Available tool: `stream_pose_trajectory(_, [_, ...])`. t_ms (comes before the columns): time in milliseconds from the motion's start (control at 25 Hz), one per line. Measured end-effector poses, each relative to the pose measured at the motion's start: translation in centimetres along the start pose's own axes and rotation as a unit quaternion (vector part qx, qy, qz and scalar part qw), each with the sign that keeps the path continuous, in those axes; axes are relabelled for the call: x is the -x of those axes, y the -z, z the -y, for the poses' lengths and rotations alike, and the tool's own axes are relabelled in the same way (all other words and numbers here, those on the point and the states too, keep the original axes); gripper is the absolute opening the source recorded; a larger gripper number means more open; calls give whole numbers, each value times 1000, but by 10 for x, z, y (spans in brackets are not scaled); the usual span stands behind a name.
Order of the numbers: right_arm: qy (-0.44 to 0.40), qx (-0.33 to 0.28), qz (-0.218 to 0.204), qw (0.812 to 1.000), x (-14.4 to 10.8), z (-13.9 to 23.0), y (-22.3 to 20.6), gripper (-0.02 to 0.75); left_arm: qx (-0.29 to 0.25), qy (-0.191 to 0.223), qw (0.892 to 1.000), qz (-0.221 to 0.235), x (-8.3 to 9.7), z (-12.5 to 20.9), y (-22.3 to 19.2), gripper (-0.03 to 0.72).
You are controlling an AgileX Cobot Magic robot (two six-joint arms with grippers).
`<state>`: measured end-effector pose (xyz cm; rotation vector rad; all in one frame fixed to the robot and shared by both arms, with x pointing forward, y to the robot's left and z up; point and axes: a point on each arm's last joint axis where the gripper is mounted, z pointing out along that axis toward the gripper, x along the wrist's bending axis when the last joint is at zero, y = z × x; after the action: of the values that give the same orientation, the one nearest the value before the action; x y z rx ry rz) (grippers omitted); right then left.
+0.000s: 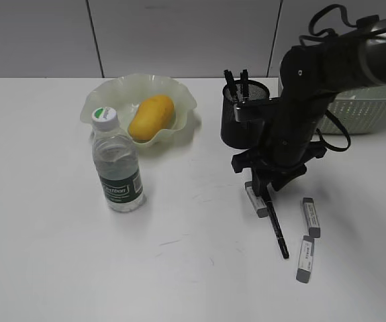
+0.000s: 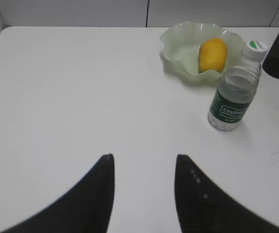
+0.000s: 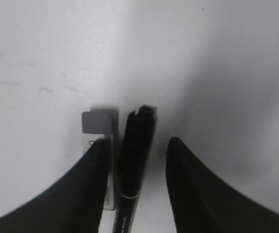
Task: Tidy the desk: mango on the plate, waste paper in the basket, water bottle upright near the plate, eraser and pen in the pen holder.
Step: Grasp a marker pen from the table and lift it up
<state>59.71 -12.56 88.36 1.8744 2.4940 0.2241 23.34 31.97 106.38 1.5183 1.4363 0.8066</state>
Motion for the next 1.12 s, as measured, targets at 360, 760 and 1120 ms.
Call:
stream_pose_trajectory(360, [-1,-3,1,1000,-1,0,-1,245,0,-1,1000,0,0,0,0,299])
stream_pose_trajectory(760, [29,41,22,998,3,-6,16,244,0,-1,1000,0,0,0,0,288])
stream_pose_trajectory(1120, [20,22,18,999,3,-4,-4,244,0,-1,1000,0,0,0,0,288])
